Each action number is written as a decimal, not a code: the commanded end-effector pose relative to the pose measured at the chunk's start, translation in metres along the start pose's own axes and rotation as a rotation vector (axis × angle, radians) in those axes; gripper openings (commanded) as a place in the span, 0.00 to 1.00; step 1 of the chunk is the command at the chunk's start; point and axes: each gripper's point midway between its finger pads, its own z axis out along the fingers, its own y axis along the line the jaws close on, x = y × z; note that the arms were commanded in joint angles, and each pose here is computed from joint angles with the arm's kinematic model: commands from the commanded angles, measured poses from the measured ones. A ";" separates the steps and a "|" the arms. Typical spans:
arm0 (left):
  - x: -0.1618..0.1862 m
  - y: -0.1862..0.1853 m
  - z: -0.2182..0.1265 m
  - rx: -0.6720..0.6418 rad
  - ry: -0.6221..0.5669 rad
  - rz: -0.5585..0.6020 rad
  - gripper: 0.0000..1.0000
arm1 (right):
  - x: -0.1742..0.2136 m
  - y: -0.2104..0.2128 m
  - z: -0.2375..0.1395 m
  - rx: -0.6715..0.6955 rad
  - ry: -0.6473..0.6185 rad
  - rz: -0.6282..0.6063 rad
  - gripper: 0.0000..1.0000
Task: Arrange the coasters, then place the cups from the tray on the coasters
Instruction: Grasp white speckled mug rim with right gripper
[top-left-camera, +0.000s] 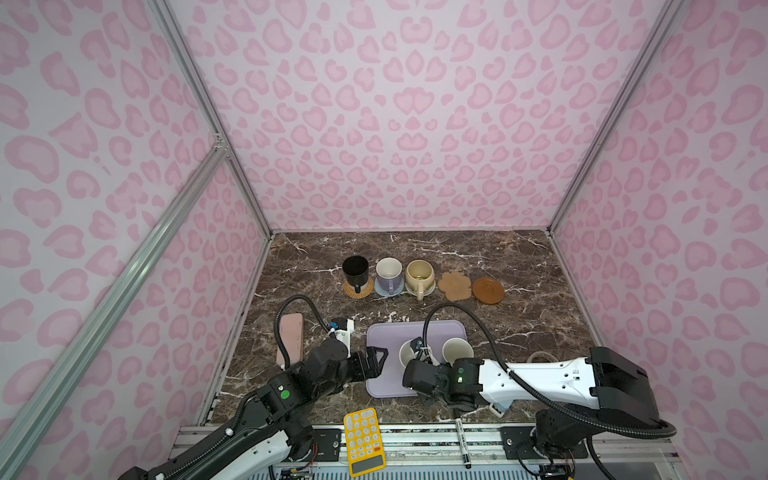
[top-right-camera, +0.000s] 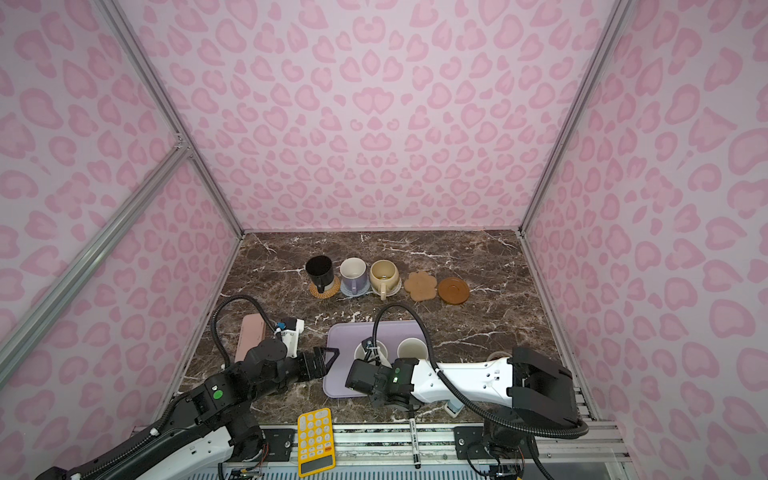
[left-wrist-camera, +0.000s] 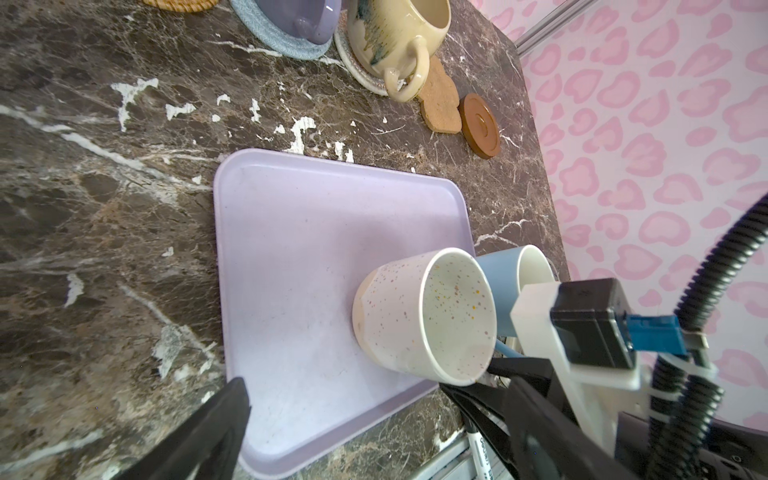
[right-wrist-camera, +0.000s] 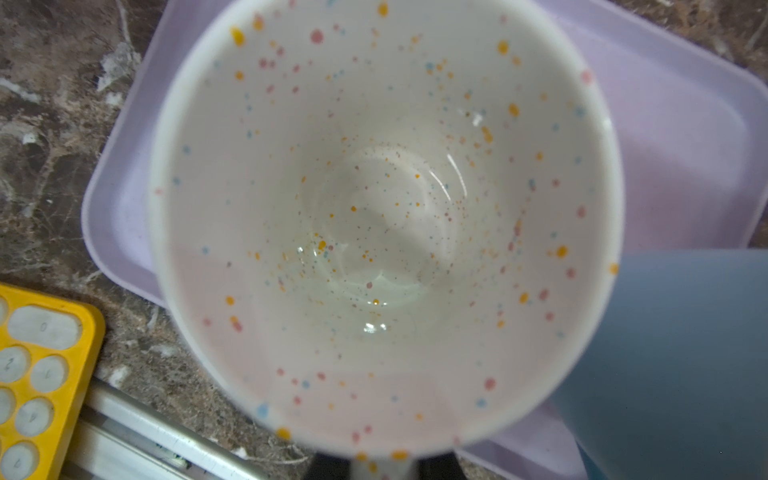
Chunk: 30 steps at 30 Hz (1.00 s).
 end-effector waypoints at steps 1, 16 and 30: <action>-0.007 -0.004 0.000 0.015 -0.034 -0.014 0.97 | -0.012 -0.001 -0.003 0.021 -0.050 -0.007 0.06; -0.009 0.001 0.006 -0.010 -0.056 -0.050 0.97 | -0.006 0.004 0.019 0.038 0.009 -0.032 0.28; -0.011 0.004 0.003 -0.017 -0.067 -0.057 0.97 | -0.019 0.000 0.024 0.075 -0.022 -0.030 0.08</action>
